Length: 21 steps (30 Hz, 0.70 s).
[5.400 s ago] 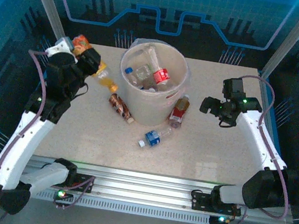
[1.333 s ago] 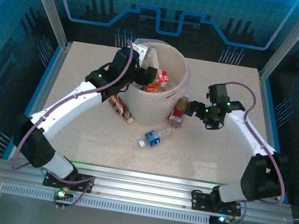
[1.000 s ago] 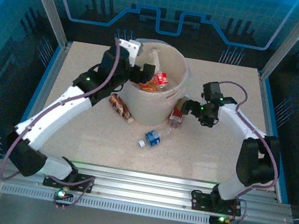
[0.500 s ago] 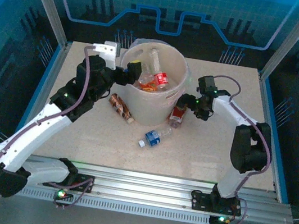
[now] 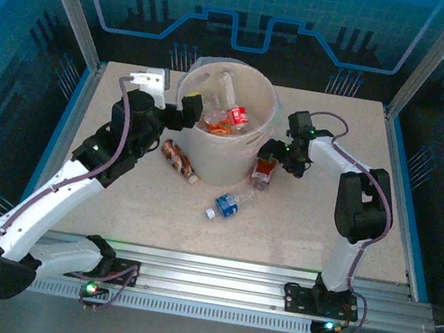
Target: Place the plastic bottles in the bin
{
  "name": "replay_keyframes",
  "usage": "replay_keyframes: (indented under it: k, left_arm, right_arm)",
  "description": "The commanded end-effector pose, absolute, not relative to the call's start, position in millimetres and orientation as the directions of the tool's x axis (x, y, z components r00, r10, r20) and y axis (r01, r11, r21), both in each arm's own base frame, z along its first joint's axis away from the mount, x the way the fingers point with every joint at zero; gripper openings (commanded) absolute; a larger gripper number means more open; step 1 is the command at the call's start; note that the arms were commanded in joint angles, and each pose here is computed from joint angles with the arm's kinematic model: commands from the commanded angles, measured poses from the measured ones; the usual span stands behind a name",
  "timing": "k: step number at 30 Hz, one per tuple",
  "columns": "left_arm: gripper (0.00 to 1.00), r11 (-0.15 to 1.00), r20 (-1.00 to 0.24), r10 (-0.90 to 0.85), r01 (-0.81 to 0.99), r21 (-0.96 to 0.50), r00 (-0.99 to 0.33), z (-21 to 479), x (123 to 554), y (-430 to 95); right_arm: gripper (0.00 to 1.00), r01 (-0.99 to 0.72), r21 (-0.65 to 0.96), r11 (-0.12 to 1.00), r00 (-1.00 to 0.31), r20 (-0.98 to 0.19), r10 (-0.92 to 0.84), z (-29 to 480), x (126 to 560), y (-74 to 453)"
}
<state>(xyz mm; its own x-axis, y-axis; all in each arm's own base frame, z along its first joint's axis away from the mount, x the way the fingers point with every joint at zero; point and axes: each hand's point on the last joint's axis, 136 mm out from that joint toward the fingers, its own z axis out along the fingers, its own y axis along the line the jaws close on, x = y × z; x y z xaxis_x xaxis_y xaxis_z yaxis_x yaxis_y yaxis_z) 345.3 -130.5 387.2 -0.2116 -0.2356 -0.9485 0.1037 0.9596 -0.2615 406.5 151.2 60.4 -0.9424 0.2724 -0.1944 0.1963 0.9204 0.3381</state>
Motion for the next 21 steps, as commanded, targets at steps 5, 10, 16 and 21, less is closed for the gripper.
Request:
replay_keyframes:
  k: [5,10,16,21]
  left_arm:
    - [0.99,0.954,-0.945,-0.270,0.081,-0.288,-0.187,391,343,-126]
    - [0.99,0.955,-0.944,-0.269,0.073,-0.287,-0.191,387,343,-125]
    - [0.99,0.957,-0.944,-0.268,0.059,-0.284,-0.192,385,344,-123]
    - [0.99,0.959,-0.941,-0.277,0.005,-0.283,-0.195,378,345,-115]
  right_arm:
    - [0.86,0.193,0.287,0.938,-0.954,-0.171,0.248,44,400,148]
    - [0.80,0.209,0.267,0.941,-0.951,-0.167,0.259,41,395,134]
    - [0.82,0.225,0.233,0.946,-0.953,-0.149,0.263,31,388,118]
    - [0.81,0.216,0.196,0.956,-0.961,-0.130,0.244,22,384,111]
